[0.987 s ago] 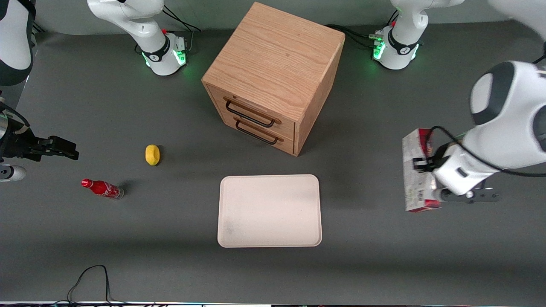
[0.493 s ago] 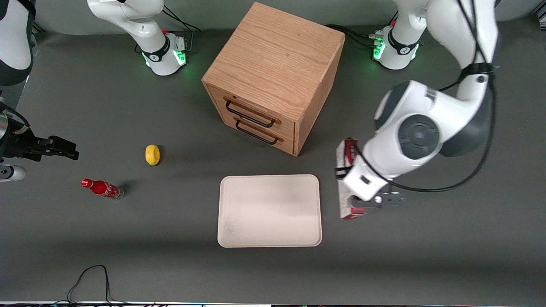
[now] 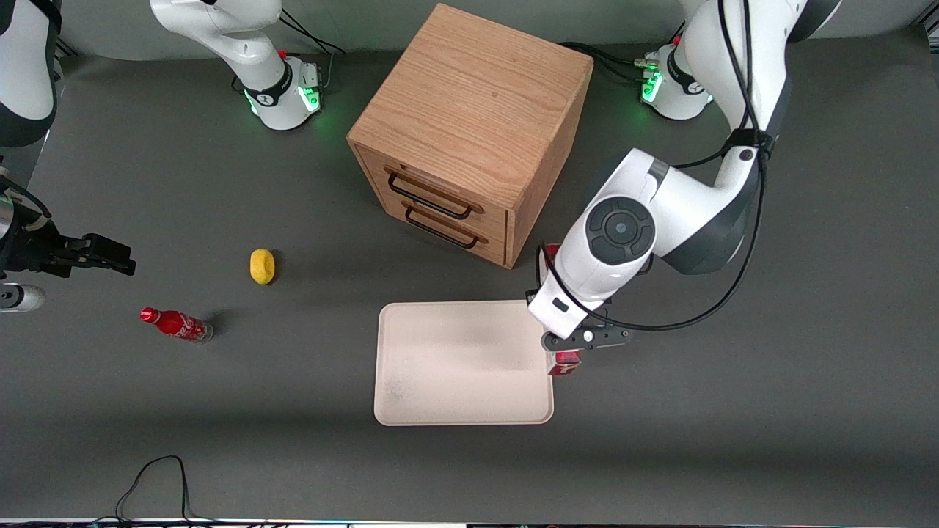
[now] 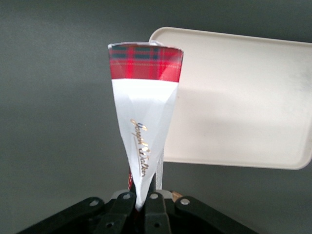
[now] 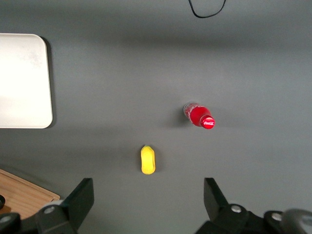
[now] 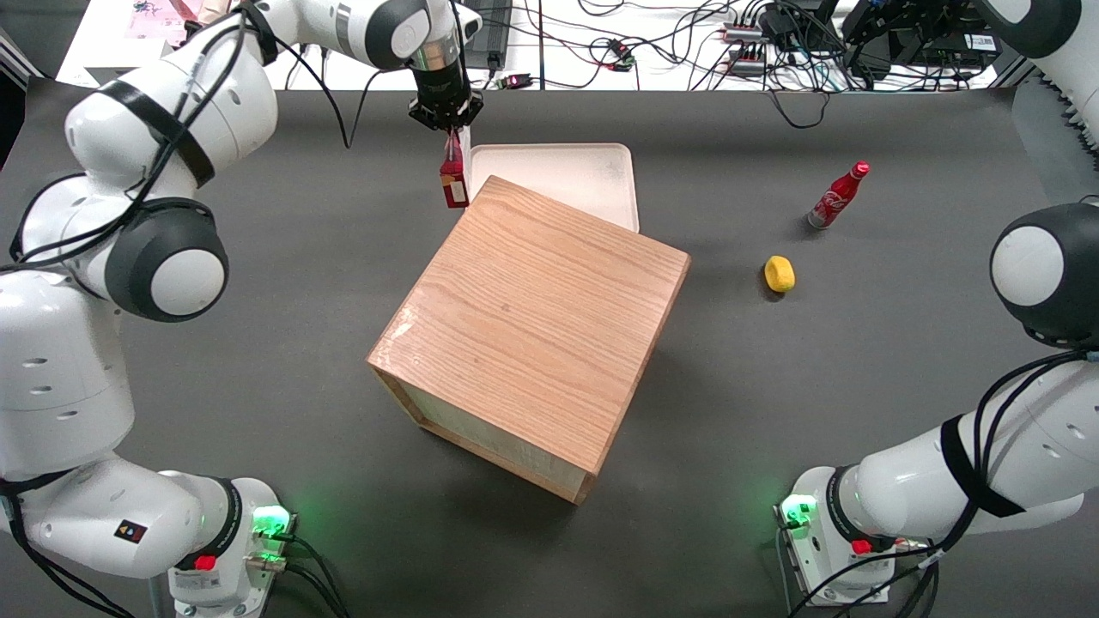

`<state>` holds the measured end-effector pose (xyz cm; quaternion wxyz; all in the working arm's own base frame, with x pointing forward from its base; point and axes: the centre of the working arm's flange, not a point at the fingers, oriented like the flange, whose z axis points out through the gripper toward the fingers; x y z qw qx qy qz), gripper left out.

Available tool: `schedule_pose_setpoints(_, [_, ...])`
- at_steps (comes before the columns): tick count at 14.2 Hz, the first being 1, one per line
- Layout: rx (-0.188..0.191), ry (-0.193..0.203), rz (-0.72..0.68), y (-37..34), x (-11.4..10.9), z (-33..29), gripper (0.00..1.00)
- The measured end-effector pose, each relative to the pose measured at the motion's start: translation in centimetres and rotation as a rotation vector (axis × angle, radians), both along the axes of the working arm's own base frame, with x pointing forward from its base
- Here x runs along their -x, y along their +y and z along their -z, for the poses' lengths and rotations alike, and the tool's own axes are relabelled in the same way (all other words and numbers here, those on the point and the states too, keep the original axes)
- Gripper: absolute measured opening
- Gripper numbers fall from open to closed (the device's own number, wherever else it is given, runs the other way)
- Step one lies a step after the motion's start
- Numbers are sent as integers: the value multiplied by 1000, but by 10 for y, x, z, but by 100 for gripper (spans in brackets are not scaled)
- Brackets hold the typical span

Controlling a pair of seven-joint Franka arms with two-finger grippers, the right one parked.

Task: Place red cookie box on tray
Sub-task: 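Carry the held box with the left gripper over the cream tray, then lower the box upright onto the tray corner and open the left gripper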

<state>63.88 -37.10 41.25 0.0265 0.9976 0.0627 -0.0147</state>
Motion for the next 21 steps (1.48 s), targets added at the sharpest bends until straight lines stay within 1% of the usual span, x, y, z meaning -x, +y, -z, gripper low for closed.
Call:
schedule_pose_setpoints(3, [1, 0, 4, -11, -2, 27, 4])
schedule_pose_setpoints(7, [10, -26, 12, -28, -6, 68, 4])
schedule_pose_setpoints(10, [-6, -14, 20, -37, -4, 101, 4])
schedule_pose_setpoints(11, [-9, -16, 20, -41, -2, 109, 4])
schedule_pose_setpoints(15, [-17, -11, 24, -46, -1, 133, 4])
schedule_pose_setpoints(19, [-23, -17, 27, -44, -5, 155, 4])
schedule_pose_setpoints(21, [-21, -19, 38, -43, -5, 154, 4])
